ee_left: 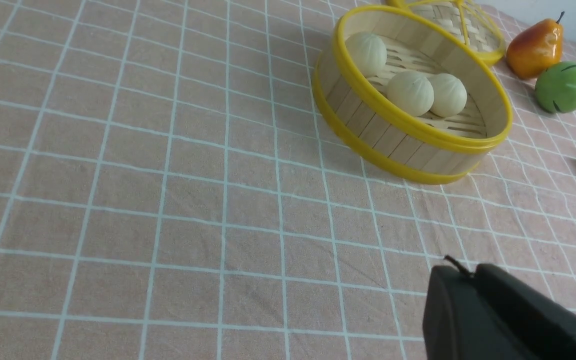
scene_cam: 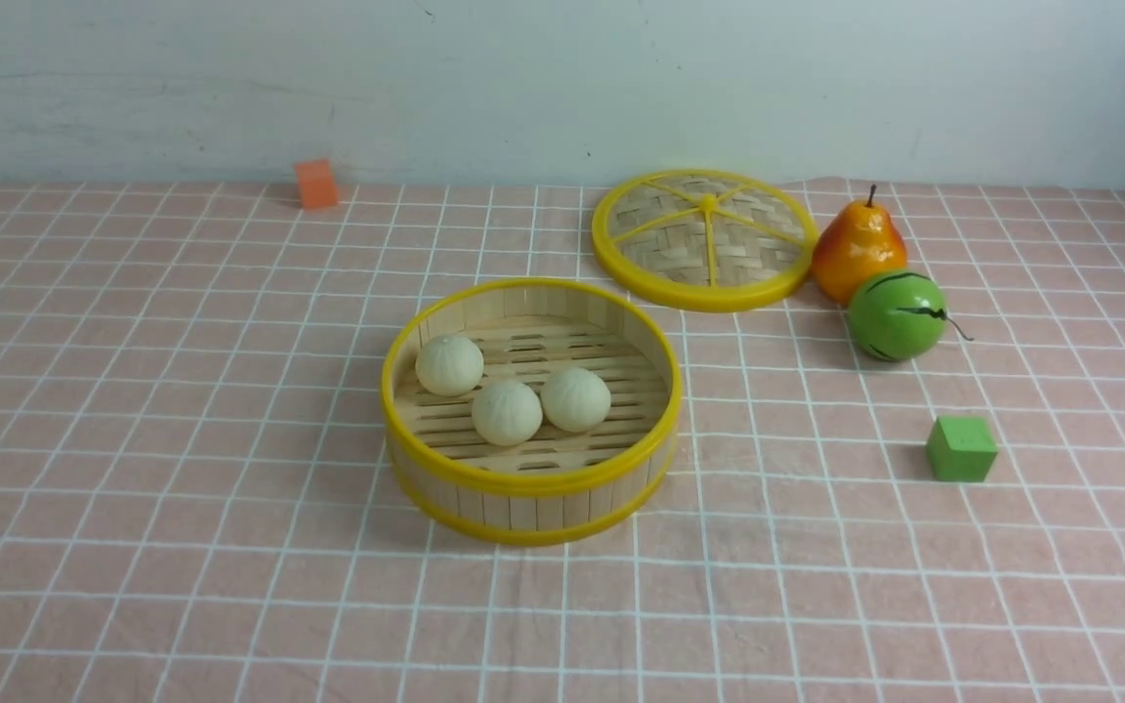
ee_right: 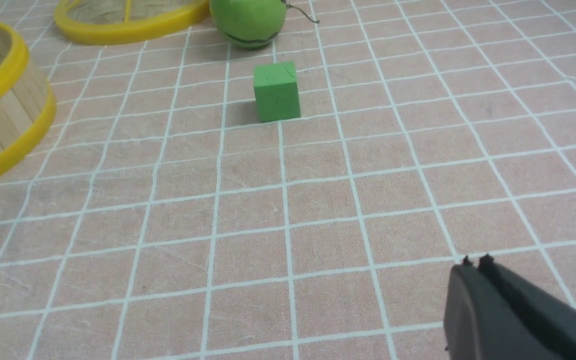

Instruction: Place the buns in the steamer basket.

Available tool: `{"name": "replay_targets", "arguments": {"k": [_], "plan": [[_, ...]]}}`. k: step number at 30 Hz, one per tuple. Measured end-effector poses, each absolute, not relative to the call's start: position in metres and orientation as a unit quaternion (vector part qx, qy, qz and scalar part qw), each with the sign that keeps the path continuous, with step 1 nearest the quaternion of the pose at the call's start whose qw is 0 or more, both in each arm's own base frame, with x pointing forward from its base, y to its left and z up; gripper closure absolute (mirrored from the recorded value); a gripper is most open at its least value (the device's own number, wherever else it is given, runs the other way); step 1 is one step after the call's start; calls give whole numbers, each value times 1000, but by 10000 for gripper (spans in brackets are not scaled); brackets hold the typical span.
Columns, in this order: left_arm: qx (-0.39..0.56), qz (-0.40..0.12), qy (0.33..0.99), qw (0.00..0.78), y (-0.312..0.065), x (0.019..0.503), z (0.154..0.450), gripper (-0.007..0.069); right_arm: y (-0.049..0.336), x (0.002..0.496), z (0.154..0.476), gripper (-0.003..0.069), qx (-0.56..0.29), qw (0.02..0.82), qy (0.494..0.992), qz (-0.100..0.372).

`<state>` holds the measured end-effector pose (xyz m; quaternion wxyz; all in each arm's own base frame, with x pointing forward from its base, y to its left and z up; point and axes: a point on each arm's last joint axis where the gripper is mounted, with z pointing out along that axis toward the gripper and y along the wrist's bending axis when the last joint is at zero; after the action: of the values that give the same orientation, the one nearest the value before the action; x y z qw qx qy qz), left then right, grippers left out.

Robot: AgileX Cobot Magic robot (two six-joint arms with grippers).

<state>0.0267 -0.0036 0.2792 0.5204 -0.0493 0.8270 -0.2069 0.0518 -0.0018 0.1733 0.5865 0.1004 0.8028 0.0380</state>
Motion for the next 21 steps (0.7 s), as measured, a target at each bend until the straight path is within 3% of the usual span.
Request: {"name": "replay_targets", "arguments": {"k": [17, 21], "plan": [[-49, -207, 826, 522, -4, 27, 279, 577, -2, 52, 174, 665, 101, 587, 802, 39], [-47, -234, 787, 569, -9, 35, 281, 592, -2, 52, 174, 661, 102, 587, 802, 40]]}}
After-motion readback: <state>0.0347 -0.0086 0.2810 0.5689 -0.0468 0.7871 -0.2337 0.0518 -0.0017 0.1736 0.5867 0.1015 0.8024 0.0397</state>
